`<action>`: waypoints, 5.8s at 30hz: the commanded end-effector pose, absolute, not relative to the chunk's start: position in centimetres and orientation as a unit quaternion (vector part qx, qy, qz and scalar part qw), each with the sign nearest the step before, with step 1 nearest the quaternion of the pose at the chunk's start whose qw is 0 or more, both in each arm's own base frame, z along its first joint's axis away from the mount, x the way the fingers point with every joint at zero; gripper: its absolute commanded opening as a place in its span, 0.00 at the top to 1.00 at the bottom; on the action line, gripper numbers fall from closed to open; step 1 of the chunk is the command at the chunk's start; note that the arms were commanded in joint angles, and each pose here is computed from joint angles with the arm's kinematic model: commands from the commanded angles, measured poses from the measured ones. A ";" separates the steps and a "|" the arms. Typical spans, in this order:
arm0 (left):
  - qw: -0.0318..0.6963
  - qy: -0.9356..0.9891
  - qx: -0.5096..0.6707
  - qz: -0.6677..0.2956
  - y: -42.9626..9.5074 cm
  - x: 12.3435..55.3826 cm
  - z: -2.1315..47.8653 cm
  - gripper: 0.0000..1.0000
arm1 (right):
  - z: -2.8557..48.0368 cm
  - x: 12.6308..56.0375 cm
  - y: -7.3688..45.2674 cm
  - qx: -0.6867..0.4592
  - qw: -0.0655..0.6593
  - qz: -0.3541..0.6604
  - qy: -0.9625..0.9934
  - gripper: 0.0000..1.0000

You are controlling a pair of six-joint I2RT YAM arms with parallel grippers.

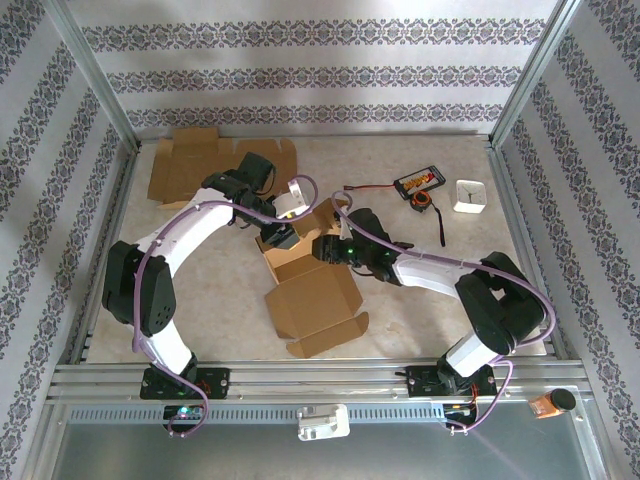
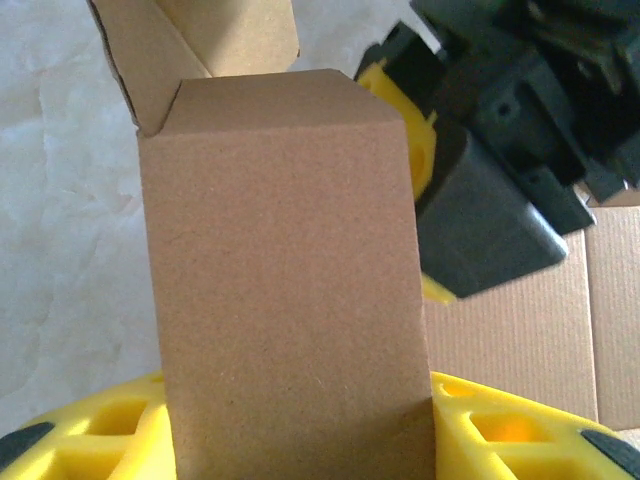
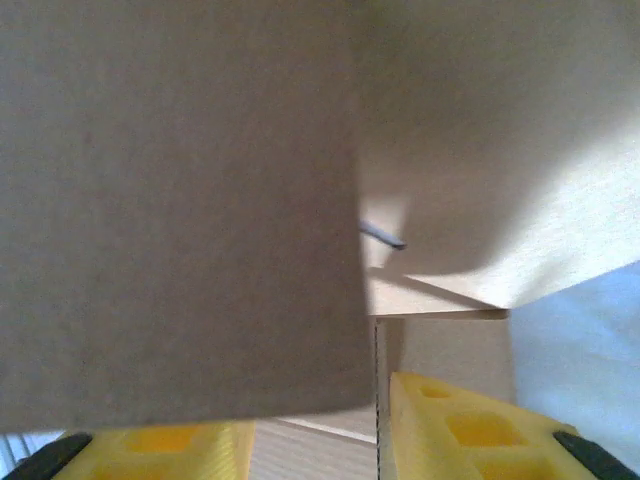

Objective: Fold the paper box

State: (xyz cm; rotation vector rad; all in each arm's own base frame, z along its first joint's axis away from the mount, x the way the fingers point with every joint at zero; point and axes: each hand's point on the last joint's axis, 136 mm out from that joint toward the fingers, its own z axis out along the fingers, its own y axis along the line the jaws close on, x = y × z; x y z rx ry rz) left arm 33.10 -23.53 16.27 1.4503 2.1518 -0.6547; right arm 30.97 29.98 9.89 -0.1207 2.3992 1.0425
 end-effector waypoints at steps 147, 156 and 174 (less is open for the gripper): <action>0.387 0.895 0.021 -0.220 -30.0 32.5 9.2 1.00 | 10.3 34.3 15.2 -0.008 0.400 0.079 0.913 0.98; 0.323 0.912 0.035 -0.249 -32.0 33.1 3.8 1.00 | 10.5 34.0 15.7 -0.006 0.393 0.104 0.914 0.95; 0.272 0.914 0.028 -0.299 -34.2 31.7 -1.0 1.00 | 11.7 33.1 18.2 0.124 0.316 0.202 0.919 0.89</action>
